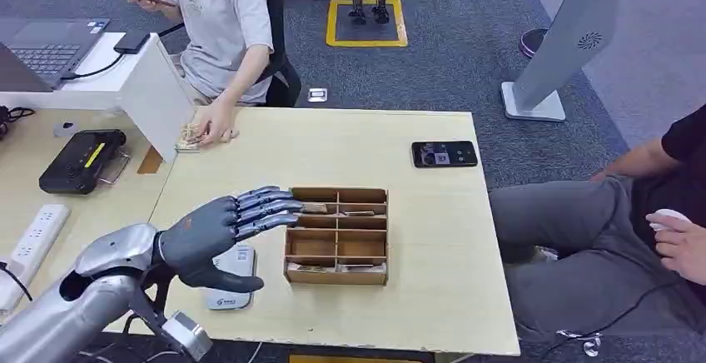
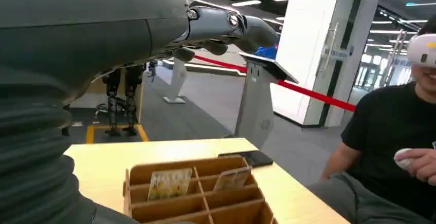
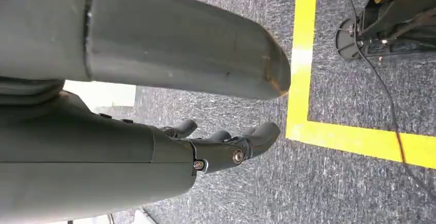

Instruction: Pass the card to the sensor for recognition and then transmit it.

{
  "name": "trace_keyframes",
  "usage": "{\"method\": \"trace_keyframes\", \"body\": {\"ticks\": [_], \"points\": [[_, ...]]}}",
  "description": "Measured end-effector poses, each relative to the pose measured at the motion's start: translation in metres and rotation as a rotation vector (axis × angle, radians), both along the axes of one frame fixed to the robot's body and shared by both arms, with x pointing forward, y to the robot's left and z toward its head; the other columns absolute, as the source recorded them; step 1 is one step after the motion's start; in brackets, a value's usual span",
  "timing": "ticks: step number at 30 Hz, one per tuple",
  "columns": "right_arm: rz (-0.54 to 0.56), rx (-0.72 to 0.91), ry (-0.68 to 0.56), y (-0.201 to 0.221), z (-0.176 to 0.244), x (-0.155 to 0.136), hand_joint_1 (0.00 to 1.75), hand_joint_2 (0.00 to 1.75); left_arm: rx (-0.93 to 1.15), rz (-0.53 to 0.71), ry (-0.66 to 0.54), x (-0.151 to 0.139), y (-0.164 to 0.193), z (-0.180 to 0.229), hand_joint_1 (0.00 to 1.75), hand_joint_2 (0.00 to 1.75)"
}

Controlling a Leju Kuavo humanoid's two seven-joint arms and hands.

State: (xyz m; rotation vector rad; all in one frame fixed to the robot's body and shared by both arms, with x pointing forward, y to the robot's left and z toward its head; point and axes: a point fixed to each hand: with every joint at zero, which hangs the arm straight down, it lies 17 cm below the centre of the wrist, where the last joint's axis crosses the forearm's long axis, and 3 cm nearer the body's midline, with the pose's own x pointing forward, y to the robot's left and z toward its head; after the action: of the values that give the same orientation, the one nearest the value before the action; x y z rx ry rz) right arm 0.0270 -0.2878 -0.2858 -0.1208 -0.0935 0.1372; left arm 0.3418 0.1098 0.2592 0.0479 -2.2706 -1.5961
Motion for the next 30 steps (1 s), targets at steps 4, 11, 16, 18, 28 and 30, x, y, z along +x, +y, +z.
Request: {"method": "trace_keyframes", "body": {"ticks": [4, 11, 16, 18, 28, 30], "points": [[0.021, -0.007, -0.002, -0.002, 0.000, 0.000, 0.00, 0.00, 0.054, 0.081, -0.021, 0.000, -0.004, -0.026, 0.00, 1.75], [0.054, -0.026, 0.007, -0.005, 0.000, -0.001, 0.00, 0.00, 0.162, 0.255, -0.128, 0.022, -0.006, -0.060, 0.00, 1.75], [0.084, -0.031, 0.022, -0.005, 0.000, -0.003, 0.00, 0.00, 0.197, 0.292, -0.089, 0.029, -0.013, -0.092, 0.00, 1.75], [0.088, -0.031, 0.023, -0.005, 0.000, -0.003, 0.00, 0.00, 0.214, 0.317, -0.086, 0.034, -0.013, -0.102, 0.00, 1.75], [0.093, -0.041, 0.036, -0.006, 0.000, -0.006, 0.00, 0.00, 0.205, 0.400, -0.043, 0.039, -0.024, -0.131, 0.00, 1.75], [0.091, -0.046, 0.038, -0.007, 0.000, -0.006, 0.00, 0.00, 0.199, 0.397, -0.027, 0.035, -0.028, -0.135, 0.00, 1.75]]}}
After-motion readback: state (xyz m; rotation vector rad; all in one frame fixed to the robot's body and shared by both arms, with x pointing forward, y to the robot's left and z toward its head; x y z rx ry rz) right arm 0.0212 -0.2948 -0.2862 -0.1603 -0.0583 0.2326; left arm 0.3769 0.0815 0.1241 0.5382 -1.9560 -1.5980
